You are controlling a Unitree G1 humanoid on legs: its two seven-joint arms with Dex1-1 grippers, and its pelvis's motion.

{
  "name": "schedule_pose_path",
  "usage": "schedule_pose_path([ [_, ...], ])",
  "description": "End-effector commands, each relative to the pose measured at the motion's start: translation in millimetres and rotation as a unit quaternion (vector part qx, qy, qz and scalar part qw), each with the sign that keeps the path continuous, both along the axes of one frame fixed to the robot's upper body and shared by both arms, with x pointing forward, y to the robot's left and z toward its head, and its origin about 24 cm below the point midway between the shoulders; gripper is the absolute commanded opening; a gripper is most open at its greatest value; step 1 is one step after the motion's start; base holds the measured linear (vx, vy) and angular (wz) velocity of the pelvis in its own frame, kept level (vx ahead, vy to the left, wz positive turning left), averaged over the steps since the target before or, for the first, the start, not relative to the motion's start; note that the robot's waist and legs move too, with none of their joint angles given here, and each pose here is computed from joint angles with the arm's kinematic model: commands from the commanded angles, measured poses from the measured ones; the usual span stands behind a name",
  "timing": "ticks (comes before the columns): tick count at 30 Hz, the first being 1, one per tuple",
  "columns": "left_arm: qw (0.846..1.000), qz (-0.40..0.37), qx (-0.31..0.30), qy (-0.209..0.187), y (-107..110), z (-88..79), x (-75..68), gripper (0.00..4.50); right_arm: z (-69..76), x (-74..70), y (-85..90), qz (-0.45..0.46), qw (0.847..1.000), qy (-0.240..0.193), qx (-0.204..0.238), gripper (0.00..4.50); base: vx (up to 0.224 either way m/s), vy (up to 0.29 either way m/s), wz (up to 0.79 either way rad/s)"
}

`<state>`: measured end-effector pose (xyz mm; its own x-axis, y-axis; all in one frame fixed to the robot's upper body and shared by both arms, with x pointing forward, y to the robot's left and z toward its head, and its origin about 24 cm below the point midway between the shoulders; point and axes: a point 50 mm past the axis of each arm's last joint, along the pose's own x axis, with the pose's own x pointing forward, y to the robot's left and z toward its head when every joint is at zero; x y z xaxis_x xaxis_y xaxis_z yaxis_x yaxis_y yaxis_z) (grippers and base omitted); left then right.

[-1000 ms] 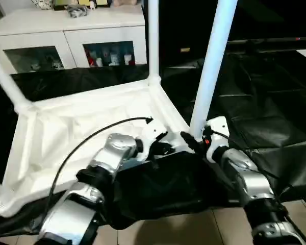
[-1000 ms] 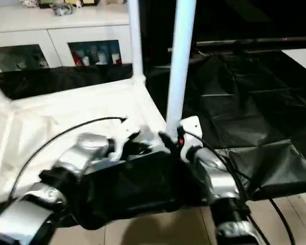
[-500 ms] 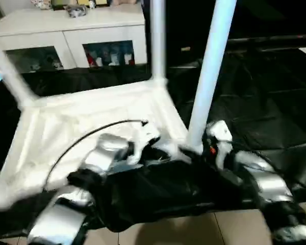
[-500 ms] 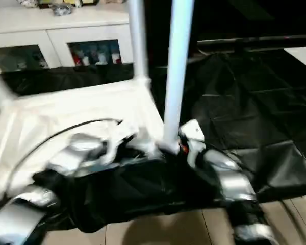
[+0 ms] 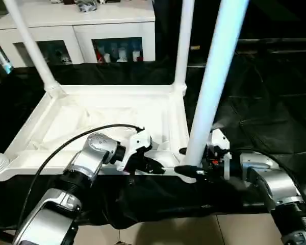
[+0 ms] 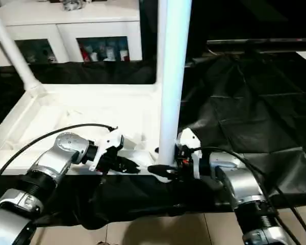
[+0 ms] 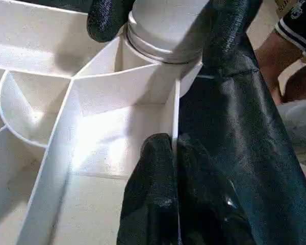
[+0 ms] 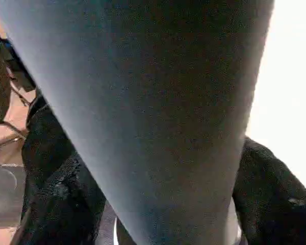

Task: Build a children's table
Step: Rotate leg to tighten

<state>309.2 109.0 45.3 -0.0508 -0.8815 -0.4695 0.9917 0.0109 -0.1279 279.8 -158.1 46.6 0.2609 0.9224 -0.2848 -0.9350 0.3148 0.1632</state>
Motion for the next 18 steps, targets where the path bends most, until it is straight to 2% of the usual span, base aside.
schedule_pose_path([
  [1,1.0,-0.008,-0.03,-0.001,-6.4,5.9,-0.6,0.0,0.6,-4.6,6.6,0.022,1.0,0.006,0.011,2.94,0.0,0.0,0.0],
  [6,0.999,0.001,-0.034,-0.007,-10.6,5.4,0.0,0.0,-2.5,-5.8,10.7,0.016,1.0,0.01,0.011,2.57,0.0,0.0,0.0],
  [10,0.996,0.08,-0.032,-0.034,-20.0,3.8,12.8,0.0,-17.1,4.5,14.8,-0.09,0.996,0.003,-0.009,2.5,0.0,0.0,0.0],
  [12,0.988,0.138,-0.039,-0.053,-29.8,4.9,22.4,0.0,-29.4,14.1,17.2,-0.18,0.983,-0.001,-0.035,2.47,0.0,0.0,0.0],
  [13,0.988,0.14,-0.039,-0.053,-30.1,4.9,22.7,0.0,-29.7,14.2,17.3,-0.182,0.983,0.0,-0.035,2.47,0.0,0.0,0.0],
  [16,0.978,0.193,-0.043,-0.068,-45.9,6.3,30.5,0.0,-39.1,23.3,24.7,-0.28,0.959,0.018,-0.031,2.47,0.0,0.0,0.0],
  [17,0.978,0.193,-0.043,-0.068,-45.9,6.3,30.5,0.0,-39.1,23.3,24.7,-0.28,0.959,0.018,-0.031,2.46,0.0,0.0,0.0],
  [18,0.976,0.202,-0.047,-0.069,-52.3,6.9,31.5,0.0,-40.9,26.4,28.5,-0.309,0.95,0.023,-0.028,2.46,0.0,0.0,0.0],
])
